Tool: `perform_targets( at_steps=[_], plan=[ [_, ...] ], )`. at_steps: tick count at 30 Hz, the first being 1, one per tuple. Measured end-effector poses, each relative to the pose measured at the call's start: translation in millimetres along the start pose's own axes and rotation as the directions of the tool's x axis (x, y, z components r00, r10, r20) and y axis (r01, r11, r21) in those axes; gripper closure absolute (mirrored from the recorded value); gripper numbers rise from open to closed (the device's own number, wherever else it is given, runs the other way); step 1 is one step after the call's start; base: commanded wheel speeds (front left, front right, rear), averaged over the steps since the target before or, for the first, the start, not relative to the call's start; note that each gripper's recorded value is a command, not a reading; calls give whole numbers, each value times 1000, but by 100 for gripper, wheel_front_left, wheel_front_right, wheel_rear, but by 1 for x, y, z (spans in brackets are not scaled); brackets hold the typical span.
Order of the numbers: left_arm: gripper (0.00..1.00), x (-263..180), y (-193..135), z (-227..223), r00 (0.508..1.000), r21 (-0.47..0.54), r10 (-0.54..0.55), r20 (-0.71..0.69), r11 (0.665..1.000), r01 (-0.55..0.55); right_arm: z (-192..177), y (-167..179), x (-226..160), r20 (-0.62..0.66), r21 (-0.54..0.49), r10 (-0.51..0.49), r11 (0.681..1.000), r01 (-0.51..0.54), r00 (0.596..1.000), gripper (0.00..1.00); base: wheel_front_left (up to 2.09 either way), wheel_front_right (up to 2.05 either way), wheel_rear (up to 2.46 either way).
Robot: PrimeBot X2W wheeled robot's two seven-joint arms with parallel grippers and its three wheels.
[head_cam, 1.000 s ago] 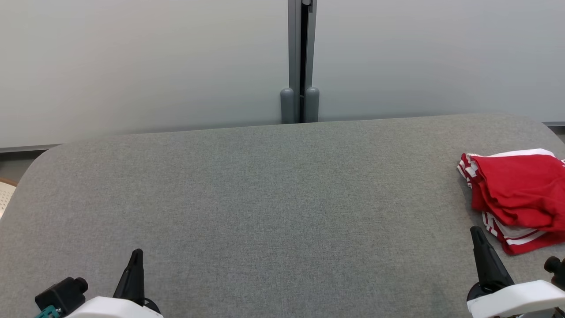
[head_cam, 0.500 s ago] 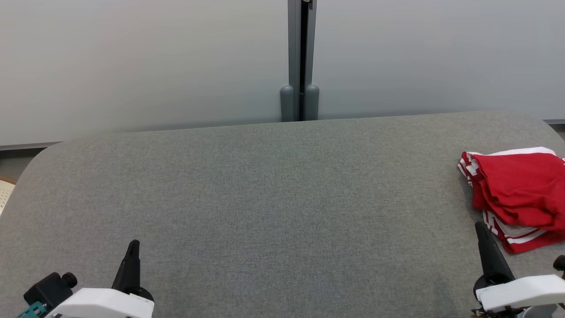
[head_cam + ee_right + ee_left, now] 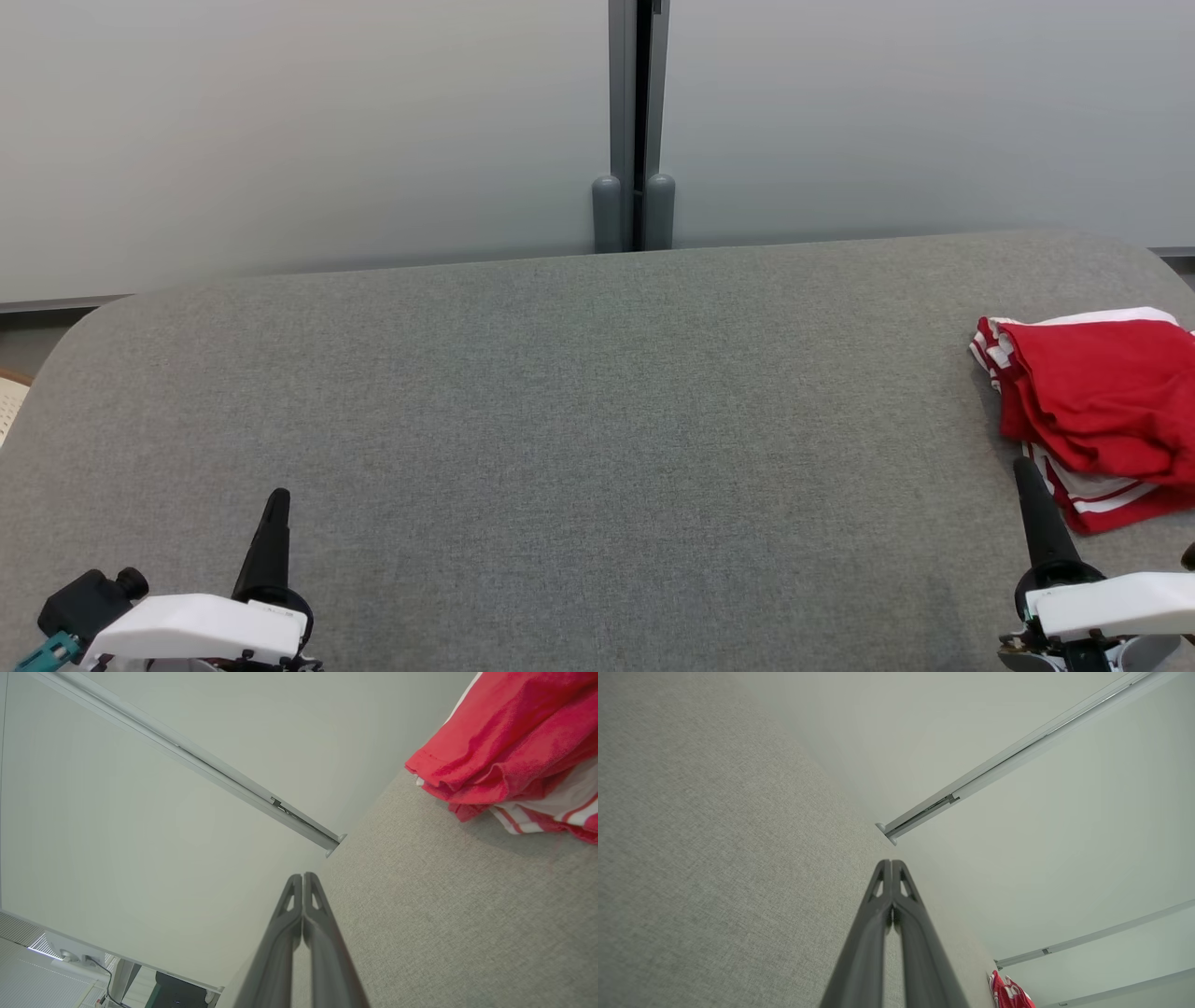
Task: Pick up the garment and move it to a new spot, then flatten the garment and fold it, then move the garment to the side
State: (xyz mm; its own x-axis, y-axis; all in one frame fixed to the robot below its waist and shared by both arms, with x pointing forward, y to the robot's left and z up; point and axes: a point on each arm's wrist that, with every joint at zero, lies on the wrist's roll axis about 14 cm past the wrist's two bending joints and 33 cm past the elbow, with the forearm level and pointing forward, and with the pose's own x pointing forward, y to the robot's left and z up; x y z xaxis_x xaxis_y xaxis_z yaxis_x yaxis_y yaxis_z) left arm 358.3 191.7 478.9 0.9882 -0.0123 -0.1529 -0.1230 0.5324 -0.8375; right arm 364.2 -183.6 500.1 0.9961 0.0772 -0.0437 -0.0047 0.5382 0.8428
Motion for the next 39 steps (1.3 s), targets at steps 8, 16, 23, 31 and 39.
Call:
perform_targets(
  at_steps=[8, 16, 23, 31, 39],
  plan=[
    [100, 5, -4, 3, 1000, -90, -17, 6, 996, 17, 4, 0, 4, 13, 84, -1, 996, -1, 1000, 100, 0, 0, 0],
    [100, 8, -7, 6, 999, -168, -32, 13, 985, 33, 6, -1, 6, 24, 163, -4, 987, 0, 1000, 100, 0, 0, 0],
    [100, 10, -7, 7, 999, -219, -38, 15, 975, 40, 8, -2, 9, 33, 218, -4, 976, -3, 999, 100, 0, 0, 0],
    [100, 14, -11, 10, 998, -288, -57, 27, 956, 62, 10, -3, 11, 43, 287, -8, 958, -5, 999, 100, 0, 0, 0],
    [100, 16, -12, 12, 997, -350, -67, 36, 934, 76, 12, -3, 14, 53, 351, -7, 936, -12, 999, 100, 0, 0, 0]
  ],
)
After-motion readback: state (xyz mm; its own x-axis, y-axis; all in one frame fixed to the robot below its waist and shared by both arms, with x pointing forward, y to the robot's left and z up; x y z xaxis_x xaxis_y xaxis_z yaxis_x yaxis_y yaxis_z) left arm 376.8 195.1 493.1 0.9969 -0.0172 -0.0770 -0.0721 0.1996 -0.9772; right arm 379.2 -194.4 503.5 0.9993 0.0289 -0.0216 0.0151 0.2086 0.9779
